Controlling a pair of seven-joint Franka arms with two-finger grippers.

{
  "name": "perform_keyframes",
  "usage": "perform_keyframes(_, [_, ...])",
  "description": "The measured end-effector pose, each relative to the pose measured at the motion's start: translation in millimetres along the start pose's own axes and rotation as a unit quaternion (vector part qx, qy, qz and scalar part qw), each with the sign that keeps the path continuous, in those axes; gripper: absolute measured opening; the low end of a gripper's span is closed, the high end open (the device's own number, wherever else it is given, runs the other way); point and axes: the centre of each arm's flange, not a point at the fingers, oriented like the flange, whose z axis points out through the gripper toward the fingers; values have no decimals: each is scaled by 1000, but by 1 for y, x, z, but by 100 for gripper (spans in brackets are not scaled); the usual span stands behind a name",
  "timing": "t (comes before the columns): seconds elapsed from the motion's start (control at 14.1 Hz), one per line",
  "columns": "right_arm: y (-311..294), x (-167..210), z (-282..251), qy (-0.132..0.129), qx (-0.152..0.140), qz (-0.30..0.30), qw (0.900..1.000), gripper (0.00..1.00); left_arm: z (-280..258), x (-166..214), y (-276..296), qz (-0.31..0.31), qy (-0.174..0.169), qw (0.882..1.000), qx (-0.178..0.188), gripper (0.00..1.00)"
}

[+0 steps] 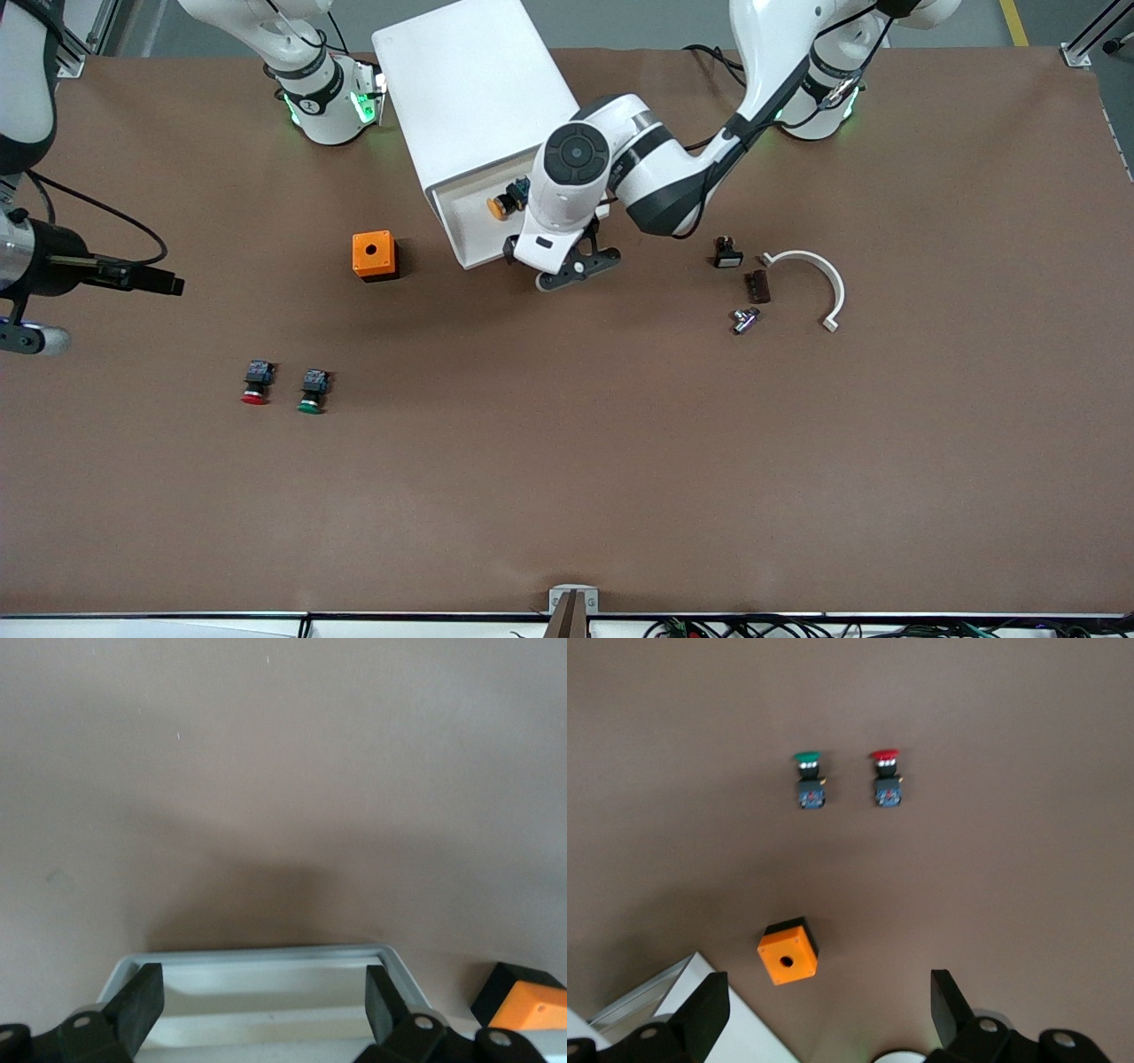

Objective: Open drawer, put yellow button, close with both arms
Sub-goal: 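Push the drawer shut into the cabinet with the left gripper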

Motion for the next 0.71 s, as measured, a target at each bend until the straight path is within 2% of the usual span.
perform_keyframes(0.21, [17,-4,6,45,-23,-19,999,100,6,-24,6,-5,-1,1000,4,100])
perform_keyframes(0.71, [40,-42,-16,79,-20,-44,996,100,17,-70,15,-11,-3,1000,11,100])
